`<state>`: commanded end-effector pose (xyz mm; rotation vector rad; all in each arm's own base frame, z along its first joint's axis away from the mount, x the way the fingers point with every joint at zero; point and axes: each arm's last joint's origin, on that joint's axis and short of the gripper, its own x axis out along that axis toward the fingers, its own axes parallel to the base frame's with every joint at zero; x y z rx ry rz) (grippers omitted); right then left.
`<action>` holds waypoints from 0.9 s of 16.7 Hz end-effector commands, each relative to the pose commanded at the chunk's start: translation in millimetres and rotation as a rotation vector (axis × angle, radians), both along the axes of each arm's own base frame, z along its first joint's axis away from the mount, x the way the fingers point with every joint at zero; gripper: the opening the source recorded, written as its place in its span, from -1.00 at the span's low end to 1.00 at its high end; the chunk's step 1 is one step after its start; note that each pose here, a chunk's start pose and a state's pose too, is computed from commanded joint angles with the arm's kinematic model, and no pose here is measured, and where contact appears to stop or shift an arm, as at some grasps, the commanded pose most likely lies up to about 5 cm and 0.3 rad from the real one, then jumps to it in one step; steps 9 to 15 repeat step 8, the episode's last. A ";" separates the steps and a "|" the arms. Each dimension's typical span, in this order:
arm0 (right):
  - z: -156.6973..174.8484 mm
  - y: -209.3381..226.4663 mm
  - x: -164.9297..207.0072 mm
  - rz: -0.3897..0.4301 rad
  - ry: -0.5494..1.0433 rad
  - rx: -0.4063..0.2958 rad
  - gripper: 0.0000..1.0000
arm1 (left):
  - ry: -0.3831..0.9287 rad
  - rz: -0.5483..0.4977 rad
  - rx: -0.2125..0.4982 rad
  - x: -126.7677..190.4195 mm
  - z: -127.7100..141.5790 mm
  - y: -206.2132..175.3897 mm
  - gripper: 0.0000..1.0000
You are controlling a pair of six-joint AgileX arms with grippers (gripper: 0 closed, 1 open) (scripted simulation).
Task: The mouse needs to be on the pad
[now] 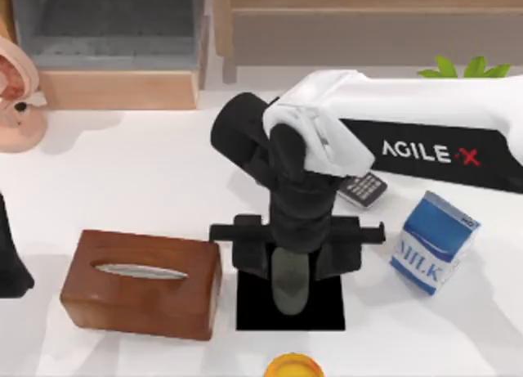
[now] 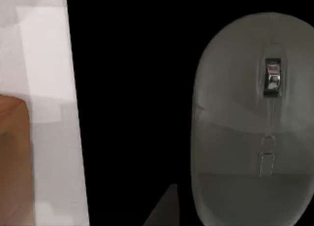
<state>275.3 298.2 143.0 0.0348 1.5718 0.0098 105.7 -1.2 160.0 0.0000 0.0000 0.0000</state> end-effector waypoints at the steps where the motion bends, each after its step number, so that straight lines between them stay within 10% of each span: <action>1: 0.0 0.0 0.0 0.000 0.000 0.000 0.81 | 0.000 0.000 0.000 0.0 0.0 0.0 1.00; 15: 0.0 0.0 0.0 0.000 0.000 0.000 1.00 | 0.000 0.000 0.000 0.0 0.0 0.0 1.00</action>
